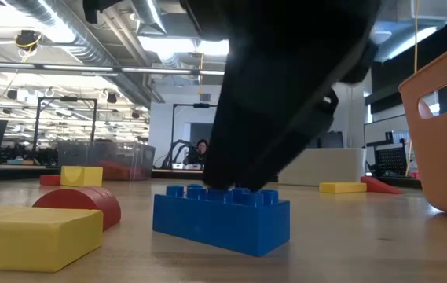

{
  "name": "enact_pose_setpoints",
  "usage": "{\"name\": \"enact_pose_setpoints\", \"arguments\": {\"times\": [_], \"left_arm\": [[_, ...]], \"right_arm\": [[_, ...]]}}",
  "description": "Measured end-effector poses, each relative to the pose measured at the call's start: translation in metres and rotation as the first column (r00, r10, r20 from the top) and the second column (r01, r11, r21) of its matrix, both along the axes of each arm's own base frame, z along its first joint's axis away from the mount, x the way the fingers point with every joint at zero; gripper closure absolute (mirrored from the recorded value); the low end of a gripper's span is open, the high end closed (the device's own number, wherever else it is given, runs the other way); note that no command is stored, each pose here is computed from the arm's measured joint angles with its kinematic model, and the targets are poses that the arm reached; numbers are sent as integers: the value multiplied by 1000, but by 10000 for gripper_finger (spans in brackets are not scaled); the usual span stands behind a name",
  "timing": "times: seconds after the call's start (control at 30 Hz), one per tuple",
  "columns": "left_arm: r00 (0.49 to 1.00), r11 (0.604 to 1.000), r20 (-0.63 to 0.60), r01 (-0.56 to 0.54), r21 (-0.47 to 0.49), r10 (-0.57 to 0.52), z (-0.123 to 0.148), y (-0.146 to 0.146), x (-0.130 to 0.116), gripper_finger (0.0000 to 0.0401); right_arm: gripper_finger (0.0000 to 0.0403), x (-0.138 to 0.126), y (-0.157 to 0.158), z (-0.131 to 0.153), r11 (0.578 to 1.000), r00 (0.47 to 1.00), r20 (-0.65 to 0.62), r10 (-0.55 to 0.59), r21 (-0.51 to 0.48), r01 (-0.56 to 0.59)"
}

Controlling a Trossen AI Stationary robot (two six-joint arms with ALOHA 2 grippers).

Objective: Sort & place blocks by color
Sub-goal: Put the blue gamepiece into the gray bin

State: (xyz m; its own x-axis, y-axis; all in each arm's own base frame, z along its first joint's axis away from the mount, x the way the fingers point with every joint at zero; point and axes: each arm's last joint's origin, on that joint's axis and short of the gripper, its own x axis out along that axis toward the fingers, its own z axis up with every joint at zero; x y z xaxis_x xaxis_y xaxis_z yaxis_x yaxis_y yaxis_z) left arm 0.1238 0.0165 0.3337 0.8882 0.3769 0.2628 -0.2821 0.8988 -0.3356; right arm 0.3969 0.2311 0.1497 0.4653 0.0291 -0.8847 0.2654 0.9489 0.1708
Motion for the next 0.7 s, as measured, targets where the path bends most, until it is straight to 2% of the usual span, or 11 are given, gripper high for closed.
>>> {"name": "enact_pose_setpoints", "arguments": {"times": [0.27, 0.43, 0.57, 0.7], "left_arm": [[1000, 1000, 1, 0, -2, 0, 0, 0, 0, 141], [1000, 1000, 1, 0, -2, 0, 0, 0, 0, 141], [1000, 1000, 1, -7, -4, 7, 0, 0, 0, 141], [1000, 1000, 1, -19, -7, 19, 0, 1, 0, 141]], "right_arm": [[125, 1, 0, -19, 998, 999, -26, -40, -48, 39], [125, -6, -4, -22, 985, 997, -53, -63, -166, 53], [126, -6, -5, -22, 973, 998, -55, 9, -229, -21], [145, -5, -4, -21, 949, 989, -69, 128, -282, -142]]}}
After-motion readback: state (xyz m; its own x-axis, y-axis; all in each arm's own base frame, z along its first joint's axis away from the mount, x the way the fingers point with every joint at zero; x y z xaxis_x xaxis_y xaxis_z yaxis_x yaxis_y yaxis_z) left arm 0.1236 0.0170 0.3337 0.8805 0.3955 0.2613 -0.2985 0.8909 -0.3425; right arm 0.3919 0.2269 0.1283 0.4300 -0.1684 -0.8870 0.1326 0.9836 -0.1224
